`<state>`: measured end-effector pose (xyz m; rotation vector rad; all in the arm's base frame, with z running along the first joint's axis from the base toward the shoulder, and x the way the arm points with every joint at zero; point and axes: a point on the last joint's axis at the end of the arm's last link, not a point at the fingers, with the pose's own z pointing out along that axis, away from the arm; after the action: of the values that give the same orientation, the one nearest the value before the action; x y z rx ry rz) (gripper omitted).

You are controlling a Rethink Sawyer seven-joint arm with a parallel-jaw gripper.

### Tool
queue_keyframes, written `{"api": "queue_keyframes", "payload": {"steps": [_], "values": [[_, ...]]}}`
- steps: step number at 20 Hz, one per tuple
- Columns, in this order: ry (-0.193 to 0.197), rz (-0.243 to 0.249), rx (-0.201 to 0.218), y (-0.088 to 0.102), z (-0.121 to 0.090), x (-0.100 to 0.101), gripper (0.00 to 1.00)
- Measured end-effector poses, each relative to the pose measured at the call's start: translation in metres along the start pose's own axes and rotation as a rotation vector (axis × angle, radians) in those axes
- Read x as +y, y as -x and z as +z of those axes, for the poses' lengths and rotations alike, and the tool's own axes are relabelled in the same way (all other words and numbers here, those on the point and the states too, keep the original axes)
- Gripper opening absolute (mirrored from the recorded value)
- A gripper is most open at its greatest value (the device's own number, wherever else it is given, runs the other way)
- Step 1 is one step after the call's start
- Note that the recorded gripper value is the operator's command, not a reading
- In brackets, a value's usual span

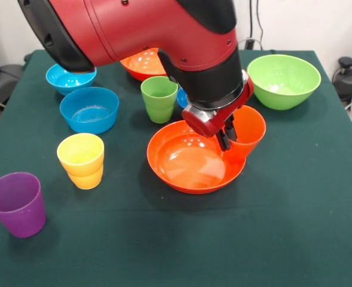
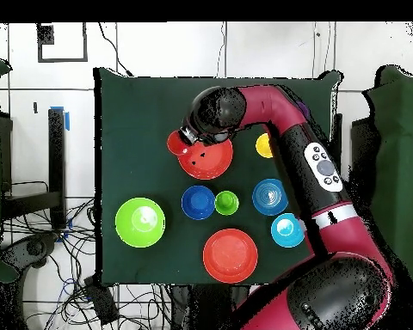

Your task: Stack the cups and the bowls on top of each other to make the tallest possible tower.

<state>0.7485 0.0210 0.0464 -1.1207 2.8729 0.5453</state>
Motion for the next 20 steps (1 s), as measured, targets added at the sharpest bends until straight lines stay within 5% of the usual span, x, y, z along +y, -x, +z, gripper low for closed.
{"api": "queue_keyframes", "payload": {"steps": [20], "values": [[-0.006,-0.018,-0.059,0.0084,-0.0050,-0.0095,0.00]]}}
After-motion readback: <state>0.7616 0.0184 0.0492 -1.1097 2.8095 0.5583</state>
